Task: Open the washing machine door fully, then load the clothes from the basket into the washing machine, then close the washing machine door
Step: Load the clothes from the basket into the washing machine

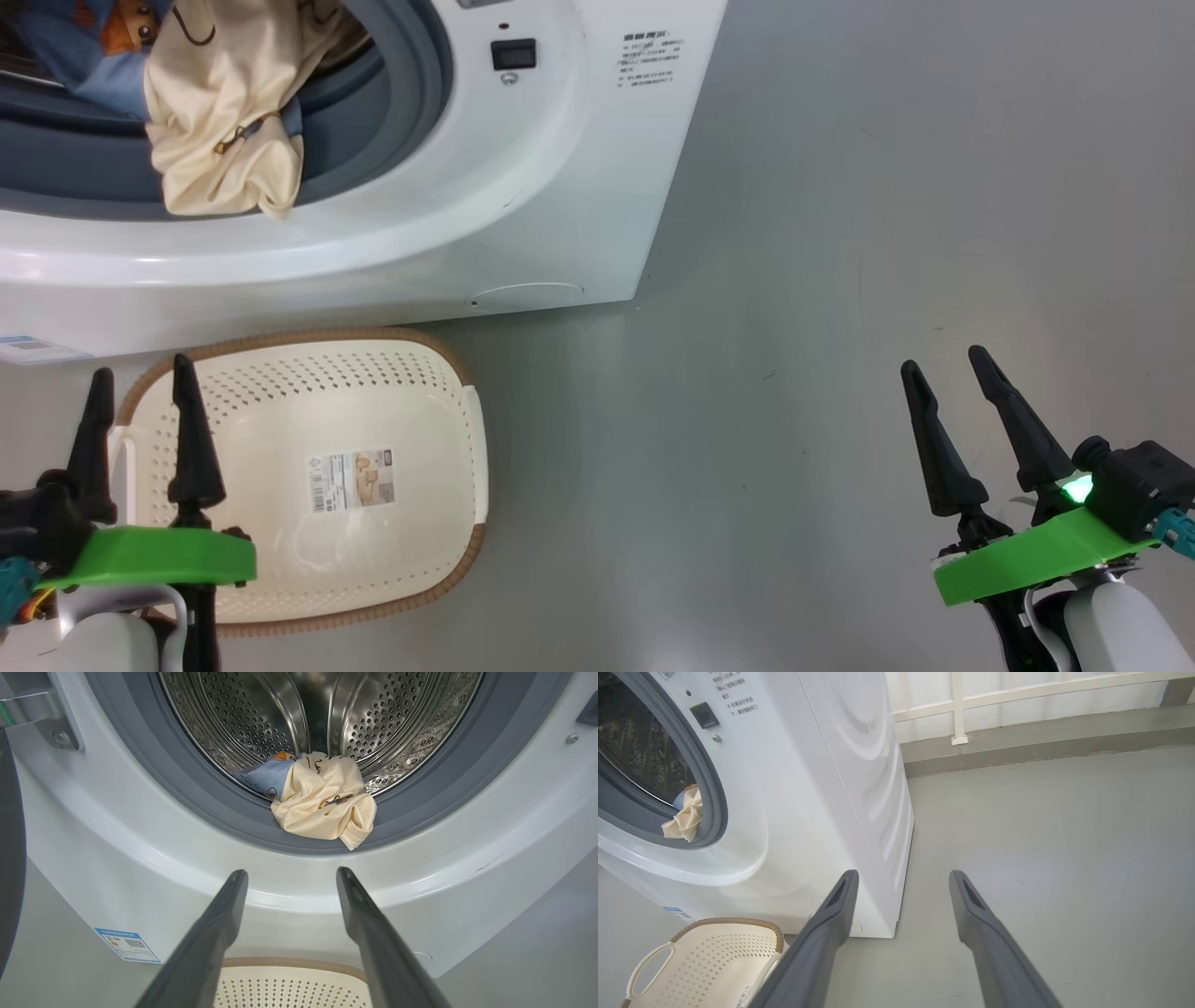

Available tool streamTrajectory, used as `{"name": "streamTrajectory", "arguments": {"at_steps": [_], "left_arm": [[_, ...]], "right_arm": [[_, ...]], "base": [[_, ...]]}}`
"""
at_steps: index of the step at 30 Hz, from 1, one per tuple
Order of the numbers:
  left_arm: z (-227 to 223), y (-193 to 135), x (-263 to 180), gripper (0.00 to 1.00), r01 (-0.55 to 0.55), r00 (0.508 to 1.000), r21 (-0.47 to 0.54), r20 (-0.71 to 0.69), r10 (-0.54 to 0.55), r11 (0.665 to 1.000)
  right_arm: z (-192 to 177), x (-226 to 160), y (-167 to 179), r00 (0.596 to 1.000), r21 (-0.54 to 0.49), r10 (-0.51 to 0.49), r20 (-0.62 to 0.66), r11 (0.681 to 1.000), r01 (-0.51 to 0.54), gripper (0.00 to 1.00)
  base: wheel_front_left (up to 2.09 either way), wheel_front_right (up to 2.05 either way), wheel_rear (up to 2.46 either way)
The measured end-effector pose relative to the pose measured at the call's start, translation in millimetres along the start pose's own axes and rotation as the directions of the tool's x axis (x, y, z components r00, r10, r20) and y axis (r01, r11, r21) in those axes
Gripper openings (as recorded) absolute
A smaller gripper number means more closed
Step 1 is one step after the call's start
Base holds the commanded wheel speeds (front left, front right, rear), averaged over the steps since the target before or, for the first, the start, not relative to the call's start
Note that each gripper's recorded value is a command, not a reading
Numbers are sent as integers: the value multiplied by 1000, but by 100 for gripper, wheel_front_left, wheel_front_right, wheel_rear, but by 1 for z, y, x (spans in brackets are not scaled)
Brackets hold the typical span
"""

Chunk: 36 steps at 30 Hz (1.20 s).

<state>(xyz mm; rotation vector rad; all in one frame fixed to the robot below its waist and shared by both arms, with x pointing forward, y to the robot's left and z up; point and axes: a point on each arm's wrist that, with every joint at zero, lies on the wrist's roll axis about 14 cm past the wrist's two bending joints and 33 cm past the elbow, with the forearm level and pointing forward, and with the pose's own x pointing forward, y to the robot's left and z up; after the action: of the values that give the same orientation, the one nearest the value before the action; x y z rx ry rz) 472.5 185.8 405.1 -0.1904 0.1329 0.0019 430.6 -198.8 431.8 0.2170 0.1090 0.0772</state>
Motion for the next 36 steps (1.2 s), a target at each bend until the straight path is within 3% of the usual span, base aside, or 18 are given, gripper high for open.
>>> {"name": "streamTrajectory", "arguments": {"at_steps": [6, 19, 36], "left_arm": [[-5, -8, 3, 100, 21, 1000, -11, -16, -21, 1000], [11, -37, 54, 100, 98, 995, -33, 16, -97, 995], [-19, -46, 108, 100, 163, 980, 77, -125, -152, 984]], "right_arm": [[0, 0, 2, 1000, 1, 4, 0, 1000, -4, 100], [-8, 2, 2, 1000, 4, 6, -19, 1000, -6, 100], [-15, 2, -5, 999, 8, -23, -36, 1000, 24, 100]], "base": [[0, 0, 0], [0, 0, 0], [0, 0, 0]]}}
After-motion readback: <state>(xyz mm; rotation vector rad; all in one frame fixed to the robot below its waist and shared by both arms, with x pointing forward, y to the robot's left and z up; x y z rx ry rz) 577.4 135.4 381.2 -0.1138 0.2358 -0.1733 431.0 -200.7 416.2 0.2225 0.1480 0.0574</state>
